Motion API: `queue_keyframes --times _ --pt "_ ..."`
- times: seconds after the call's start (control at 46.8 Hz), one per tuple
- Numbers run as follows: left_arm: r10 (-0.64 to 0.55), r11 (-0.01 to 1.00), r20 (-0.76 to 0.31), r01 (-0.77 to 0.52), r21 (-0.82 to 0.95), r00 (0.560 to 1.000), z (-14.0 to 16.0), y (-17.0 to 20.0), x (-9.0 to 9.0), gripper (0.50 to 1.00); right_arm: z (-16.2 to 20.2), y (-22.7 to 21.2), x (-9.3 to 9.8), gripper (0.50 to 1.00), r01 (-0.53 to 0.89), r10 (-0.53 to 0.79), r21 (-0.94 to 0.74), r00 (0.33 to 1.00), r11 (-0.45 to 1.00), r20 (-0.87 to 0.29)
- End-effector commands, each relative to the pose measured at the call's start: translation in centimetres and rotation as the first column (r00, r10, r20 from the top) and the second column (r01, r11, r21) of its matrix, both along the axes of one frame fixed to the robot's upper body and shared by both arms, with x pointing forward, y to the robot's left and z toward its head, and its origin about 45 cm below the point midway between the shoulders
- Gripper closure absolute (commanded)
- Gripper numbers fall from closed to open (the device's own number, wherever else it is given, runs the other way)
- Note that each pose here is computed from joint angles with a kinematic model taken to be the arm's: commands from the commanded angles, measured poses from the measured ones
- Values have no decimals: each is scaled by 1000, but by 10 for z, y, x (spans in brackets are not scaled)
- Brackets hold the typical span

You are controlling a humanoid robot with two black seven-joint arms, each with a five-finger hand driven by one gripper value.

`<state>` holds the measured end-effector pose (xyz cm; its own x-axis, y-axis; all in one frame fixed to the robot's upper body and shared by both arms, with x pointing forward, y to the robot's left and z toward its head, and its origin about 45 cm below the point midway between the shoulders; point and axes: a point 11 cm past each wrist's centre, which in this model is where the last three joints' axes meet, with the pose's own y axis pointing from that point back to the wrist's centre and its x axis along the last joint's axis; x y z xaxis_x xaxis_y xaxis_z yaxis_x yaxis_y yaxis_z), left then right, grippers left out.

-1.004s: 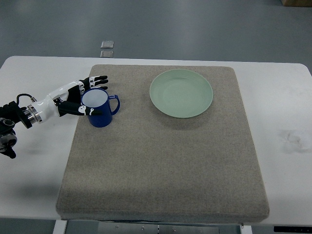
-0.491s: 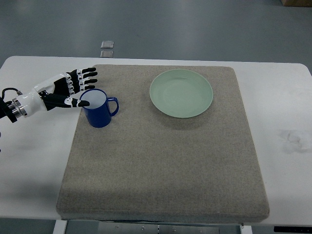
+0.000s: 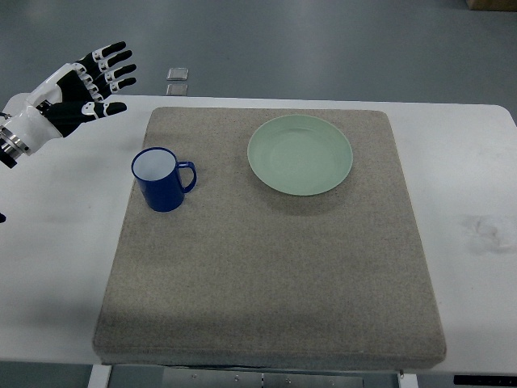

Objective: Place cup left of plate with left hand

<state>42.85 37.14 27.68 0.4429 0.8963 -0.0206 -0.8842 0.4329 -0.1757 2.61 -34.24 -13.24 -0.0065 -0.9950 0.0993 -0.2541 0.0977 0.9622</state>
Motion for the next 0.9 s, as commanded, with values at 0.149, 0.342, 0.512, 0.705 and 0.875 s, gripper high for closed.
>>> queue_keyframes --times 0.149,0.342,0.512,0.705,0.875 --pt "179 983 38 -177 -40 983 -3 -25 26 525 0 0 0 568 0 0 0 1000 1000 0" --pt "289 952 -127 -299 -68 949 -33 -46 45 527 0 0 0 568 0 0 0 1000 1000 0" --pt "333 930 -239 -359 -74 912 -61 -58 51 542 0 0 0 568 0 0 0 1000 1000 0" --pt "274 920 -276 -334 -203 921 -61 -59 50 549 0 0 0 568 0 0 0 1000 1000 0" --pt "219 909 -259 -294 -297 941 -57 -48 50 544 0 0 0 568 0 0 0 1000 1000 0"
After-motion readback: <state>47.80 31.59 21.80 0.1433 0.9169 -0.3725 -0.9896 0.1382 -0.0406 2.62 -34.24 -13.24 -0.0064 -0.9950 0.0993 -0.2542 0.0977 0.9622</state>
